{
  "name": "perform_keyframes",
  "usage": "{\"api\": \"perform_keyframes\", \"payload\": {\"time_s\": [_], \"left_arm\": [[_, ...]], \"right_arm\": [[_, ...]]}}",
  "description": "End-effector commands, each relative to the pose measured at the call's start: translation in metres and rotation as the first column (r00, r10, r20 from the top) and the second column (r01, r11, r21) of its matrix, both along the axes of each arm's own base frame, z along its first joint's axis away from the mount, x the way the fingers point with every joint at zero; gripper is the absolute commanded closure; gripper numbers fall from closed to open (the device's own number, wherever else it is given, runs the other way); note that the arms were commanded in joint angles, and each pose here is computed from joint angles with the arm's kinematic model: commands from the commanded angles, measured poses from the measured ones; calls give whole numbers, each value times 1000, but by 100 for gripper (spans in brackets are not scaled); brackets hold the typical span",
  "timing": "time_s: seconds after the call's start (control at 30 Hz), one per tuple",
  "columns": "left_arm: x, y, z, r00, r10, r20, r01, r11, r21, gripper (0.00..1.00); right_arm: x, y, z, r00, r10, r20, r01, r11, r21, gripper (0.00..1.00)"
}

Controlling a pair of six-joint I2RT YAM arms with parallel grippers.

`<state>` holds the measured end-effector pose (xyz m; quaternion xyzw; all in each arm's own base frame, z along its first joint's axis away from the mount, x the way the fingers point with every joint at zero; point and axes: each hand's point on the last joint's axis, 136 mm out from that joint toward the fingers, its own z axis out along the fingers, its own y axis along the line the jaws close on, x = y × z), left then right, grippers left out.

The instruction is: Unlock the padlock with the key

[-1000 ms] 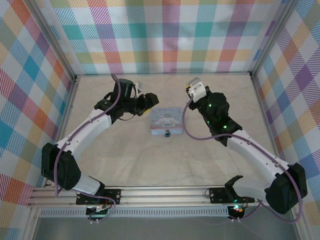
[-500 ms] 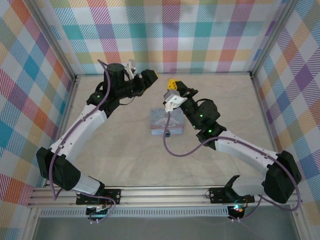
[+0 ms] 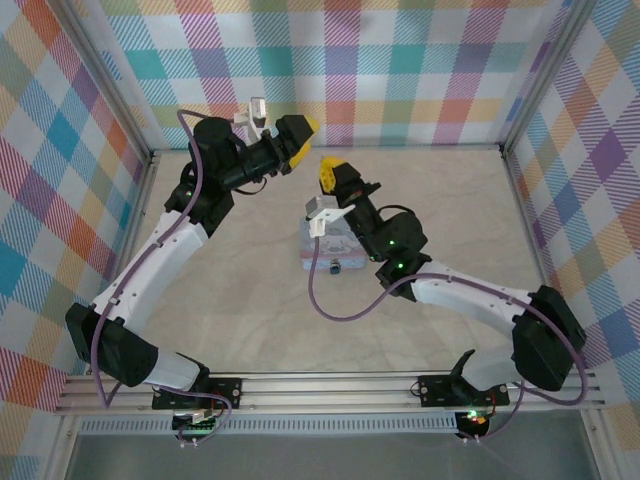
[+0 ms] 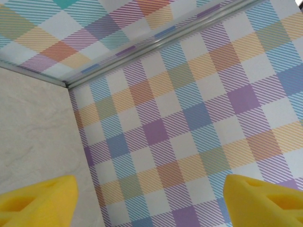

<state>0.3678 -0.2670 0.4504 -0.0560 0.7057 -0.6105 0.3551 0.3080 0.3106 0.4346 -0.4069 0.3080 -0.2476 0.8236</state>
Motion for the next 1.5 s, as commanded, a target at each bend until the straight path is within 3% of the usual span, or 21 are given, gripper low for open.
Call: {"api": "perform_keyframes", "payload": {"time_s": [0.0, 0.13, 0.3, 0.53, 0.7, 0.83, 1.0, 1.23, 1.4, 1.47], "left_arm": [[-17, 1, 43, 994, -38, 102, 43, 998, -51, 22], [-23, -2, 46, 992, -59, 115, 63, 997, -33, 26], [-27, -1, 43, 992, -59, 115, 61, 998, -16, 39], [-29, -4, 35, 992, -62, 109, 63, 998, -4, 42], [-35, -9, 43, 988, -82, 133, 84, 996, -11, 38], [-40, -15, 42, 985, -102, 136, 102, 995, 6, 48], [-40, -19, 41, 985, -106, 134, 105, 994, 16, 67], [-38, -15, 38, 988, -81, 129, 77, 996, 37, 80], [-37, -14, 37, 989, -68, 129, 63, 997, 44, 96], [-36, -13, 37, 990, -60, 128, 55, 998, 45, 96]], "right_arm": [[-14, -12, 47, 979, -83, 189, 66, 993, 93, 100], [-13, -12, 49, 981, -84, 177, 66, 992, 108, 100], [-10, -11, 48, 977, -108, 182, 88, 989, 117, 100], [-1, -3, 35, 982, -112, 153, 103, 993, 66, 100], [6, 2, 23, 985, -121, 127, 118, 993, 31, 100], [8, 2, 20, 984, -131, 119, 129, 991, 23, 100], [10, 2, 17, 984, -136, 112, 134, 991, 17, 100], [9, 3, 15, 984, -134, 115, 134, 991, 7, 100], [10, 4, 14, 984, -135, 116, 135, 991, 5, 100], [9, 3, 13, 984, -136, 119, 136, 991, 4, 100]]}}
